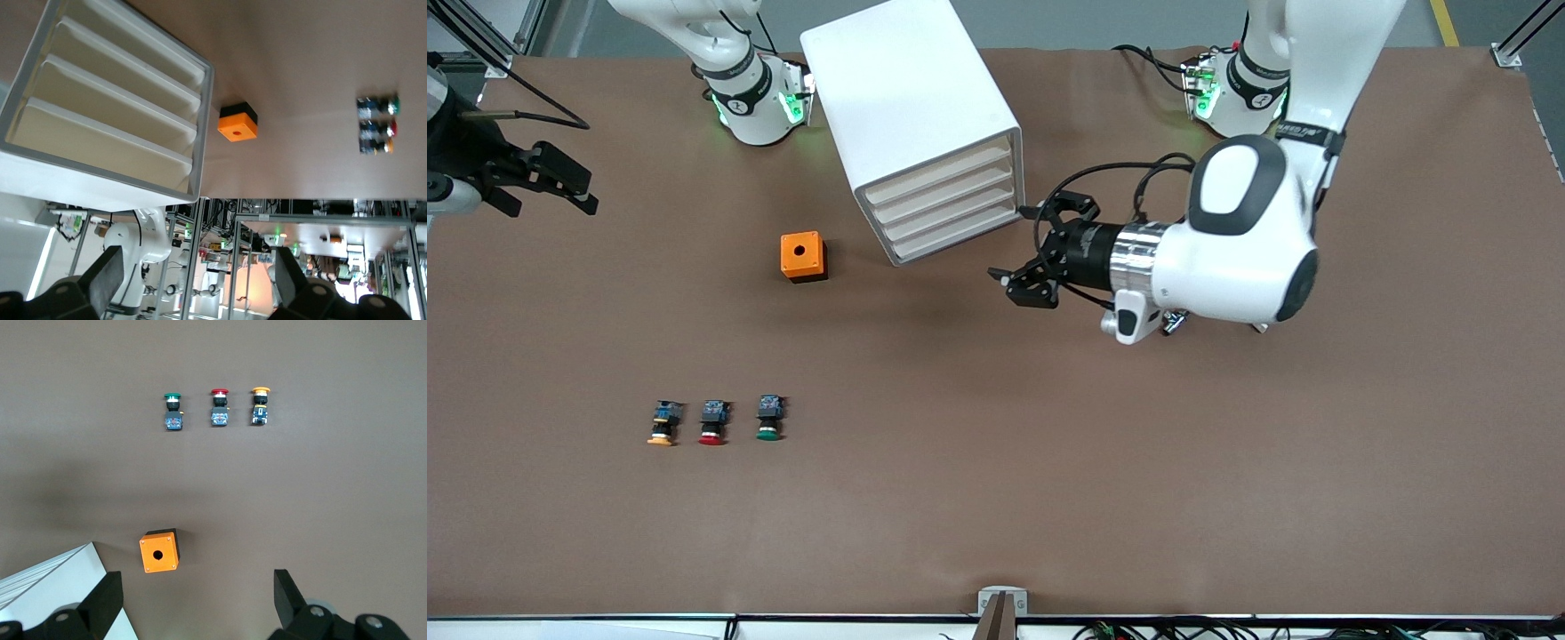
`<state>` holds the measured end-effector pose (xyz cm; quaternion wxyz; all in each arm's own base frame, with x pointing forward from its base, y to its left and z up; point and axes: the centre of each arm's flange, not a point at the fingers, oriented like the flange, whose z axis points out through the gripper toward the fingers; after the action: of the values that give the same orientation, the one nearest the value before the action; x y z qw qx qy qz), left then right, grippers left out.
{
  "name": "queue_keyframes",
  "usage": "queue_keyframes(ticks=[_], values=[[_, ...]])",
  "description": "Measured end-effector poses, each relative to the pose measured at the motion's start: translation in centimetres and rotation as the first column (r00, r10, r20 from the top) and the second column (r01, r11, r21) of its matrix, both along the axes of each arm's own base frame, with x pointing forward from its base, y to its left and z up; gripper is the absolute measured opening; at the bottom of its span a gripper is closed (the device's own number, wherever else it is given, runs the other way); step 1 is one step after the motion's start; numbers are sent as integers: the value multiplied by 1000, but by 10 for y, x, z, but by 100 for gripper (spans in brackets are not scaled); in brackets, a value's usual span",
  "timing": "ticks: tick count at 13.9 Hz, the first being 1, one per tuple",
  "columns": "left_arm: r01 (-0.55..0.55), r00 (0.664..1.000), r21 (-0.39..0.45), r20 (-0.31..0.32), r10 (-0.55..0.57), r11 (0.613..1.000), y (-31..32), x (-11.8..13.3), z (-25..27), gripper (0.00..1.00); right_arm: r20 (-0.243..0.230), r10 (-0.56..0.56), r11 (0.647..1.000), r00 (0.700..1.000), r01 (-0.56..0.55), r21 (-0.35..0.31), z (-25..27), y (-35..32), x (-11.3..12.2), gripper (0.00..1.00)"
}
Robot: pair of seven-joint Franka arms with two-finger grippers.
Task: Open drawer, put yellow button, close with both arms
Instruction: 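Grasp the drawer handle with the left gripper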
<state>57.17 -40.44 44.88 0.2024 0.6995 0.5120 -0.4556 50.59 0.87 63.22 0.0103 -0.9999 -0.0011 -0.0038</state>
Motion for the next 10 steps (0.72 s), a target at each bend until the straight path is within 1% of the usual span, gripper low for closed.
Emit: queue_keyframes(ticks=[2,5,6,7,9,10], values=[[-38,990,81,-136,49,996,-15,-4,-34,100,-8,1,1000,1000,-1,-2,-3,0,2,100],[-62,947,204,-297,122,977,-31,-12,-83,100,-11,1,1000,1000,-1,-4,-5,0,3,100],[-55,926,244,-351,141,968,-33,-15,-96,100,-10,1,1000,1000,-1,-4,-4,0,3,100],[-33,897,286,-414,155,958,-35,-20,-108,100,-10,1,1000,1000,-1,-5,-4,0,3,100],[27,824,365,-535,186,931,-35,-31,-134,100,-9,1,1000,1000,-1,-5,-4,0,3,100],[58,790,393,-580,198,918,-36,-36,-145,100,-8,1,1000,1000,-1,-5,-3,0,3,100]])
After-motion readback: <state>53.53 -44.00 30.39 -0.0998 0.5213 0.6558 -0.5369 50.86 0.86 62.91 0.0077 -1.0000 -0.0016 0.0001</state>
